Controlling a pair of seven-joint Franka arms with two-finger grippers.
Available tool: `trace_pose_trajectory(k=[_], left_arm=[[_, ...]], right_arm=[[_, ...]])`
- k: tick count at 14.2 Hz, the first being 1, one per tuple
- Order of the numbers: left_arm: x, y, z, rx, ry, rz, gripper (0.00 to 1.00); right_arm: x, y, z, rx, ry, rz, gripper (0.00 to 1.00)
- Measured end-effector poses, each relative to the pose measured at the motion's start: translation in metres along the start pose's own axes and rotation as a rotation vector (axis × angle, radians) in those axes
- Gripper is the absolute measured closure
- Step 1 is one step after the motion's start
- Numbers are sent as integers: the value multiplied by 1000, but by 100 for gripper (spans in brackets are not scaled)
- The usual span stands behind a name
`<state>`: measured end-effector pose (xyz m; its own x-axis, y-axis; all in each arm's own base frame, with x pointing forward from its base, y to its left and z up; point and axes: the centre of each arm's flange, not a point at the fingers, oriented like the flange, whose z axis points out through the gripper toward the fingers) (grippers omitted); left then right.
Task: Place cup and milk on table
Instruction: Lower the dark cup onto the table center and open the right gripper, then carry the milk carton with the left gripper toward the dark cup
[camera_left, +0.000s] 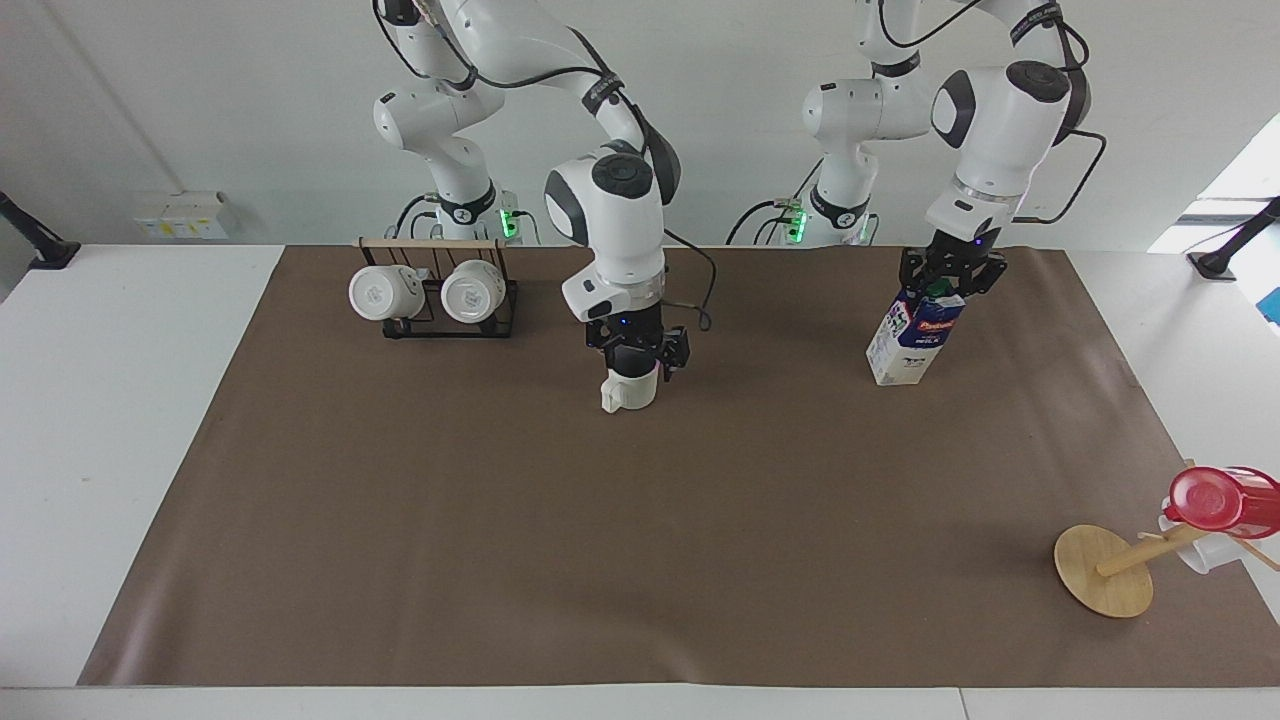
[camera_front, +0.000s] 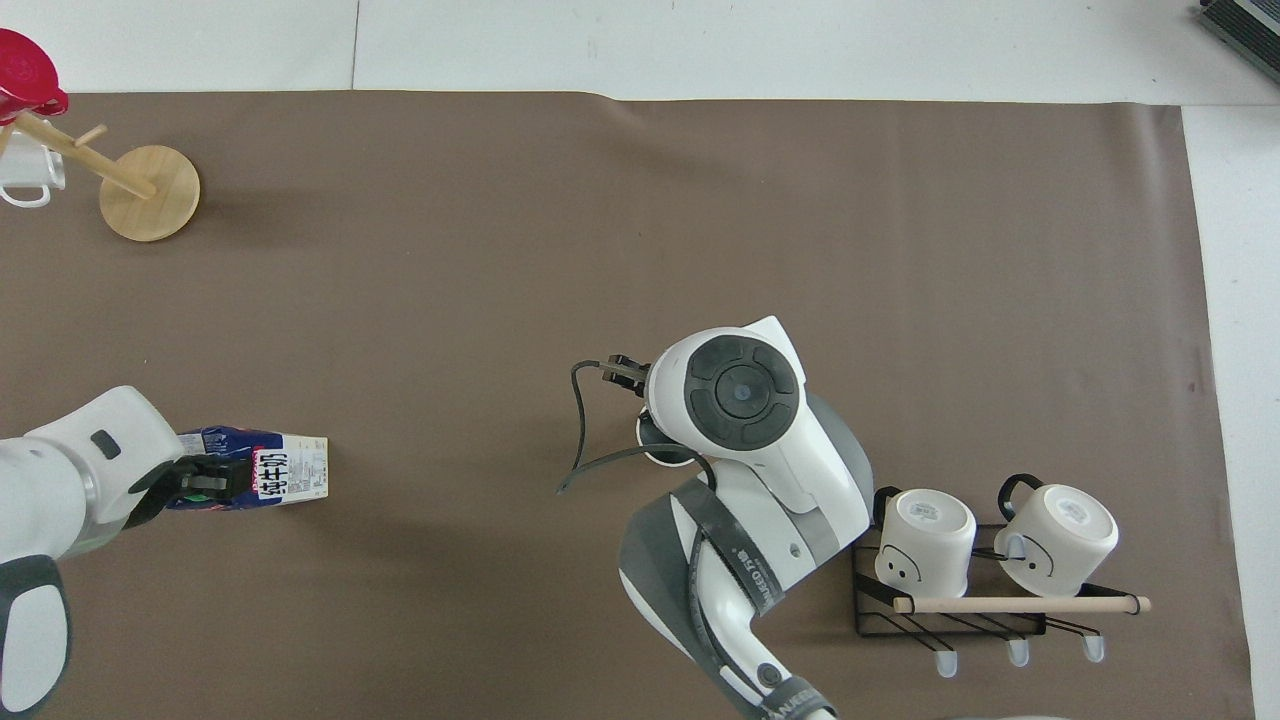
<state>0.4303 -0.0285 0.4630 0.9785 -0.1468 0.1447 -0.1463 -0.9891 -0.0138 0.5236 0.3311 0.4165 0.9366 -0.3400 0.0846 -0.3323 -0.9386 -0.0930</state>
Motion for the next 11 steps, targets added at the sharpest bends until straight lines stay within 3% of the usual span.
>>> trace_pose_trajectory(k=[3,11], left_arm=[[2,-1,-4,0,10,-1,50],[24,1,-52,3,45,-33,52]], right_arm=[[18,37,-55,-18,-21,-46,0],[76,159,-136,-43,-54,-184,0]])
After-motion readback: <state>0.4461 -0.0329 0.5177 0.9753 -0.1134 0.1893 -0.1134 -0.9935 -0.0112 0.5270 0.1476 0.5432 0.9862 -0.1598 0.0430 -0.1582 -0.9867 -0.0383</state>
